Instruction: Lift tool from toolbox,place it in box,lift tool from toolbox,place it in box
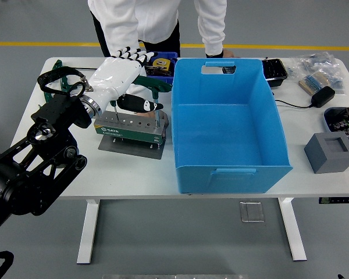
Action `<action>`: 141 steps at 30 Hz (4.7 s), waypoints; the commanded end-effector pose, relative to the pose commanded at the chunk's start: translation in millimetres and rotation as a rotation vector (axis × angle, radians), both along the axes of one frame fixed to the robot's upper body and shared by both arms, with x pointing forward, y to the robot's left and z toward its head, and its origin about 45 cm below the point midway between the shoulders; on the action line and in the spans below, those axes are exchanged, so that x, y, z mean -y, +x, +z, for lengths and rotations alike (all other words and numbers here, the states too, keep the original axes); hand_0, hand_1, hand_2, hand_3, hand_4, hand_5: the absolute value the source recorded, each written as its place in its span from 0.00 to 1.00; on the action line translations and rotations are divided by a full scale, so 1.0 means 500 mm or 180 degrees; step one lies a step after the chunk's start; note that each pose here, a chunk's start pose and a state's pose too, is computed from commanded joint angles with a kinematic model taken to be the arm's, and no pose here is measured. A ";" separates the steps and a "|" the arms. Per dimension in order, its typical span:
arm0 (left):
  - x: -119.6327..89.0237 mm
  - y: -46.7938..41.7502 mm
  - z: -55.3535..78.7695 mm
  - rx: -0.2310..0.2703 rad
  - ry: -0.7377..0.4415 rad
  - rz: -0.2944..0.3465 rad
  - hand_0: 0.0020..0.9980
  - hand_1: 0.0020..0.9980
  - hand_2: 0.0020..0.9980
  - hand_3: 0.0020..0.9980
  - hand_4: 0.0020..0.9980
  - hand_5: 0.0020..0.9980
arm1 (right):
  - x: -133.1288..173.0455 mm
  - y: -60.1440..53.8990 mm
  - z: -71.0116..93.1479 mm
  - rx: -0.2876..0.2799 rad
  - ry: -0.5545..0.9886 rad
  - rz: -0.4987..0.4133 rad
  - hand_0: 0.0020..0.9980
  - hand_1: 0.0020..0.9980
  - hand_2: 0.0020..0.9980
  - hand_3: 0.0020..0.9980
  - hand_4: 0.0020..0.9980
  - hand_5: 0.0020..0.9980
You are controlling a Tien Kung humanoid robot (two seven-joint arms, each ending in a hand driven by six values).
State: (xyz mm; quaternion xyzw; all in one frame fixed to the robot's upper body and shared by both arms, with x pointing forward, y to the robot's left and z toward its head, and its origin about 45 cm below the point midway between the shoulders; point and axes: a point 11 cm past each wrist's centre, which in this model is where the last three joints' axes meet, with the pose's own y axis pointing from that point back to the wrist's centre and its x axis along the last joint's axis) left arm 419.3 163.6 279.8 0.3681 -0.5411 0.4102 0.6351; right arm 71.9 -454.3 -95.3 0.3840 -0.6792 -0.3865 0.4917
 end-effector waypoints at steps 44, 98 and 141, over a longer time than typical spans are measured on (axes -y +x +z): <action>0.004 0.096 -0.091 0.0237 0.0303 0.0169 0.26 0.20 0.22 0.32 1.00 0.64 | 0.015 0.023 0.010 0.0022 -0.0059 0.0147 0.61 0.56 0.68 0.75 0.97 0.93; -0.004 0.102 -0.070 0.0541 -0.0132 0.0234 0.07 0.00 0.00 0.01 0.76 0.70 | 0.016 0.025 0.011 0.0024 -0.0065 0.0166 0.61 0.56 0.68 0.75 0.98 0.93; 0.185 -0.003 0.191 0.1165 -0.0404 -0.1089 0.07 0.00 0.00 0.01 0.60 0.51 | 0.018 0.008 0.009 -0.0028 -0.0067 0.0138 0.61 0.56 0.68 0.75 0.98 0.93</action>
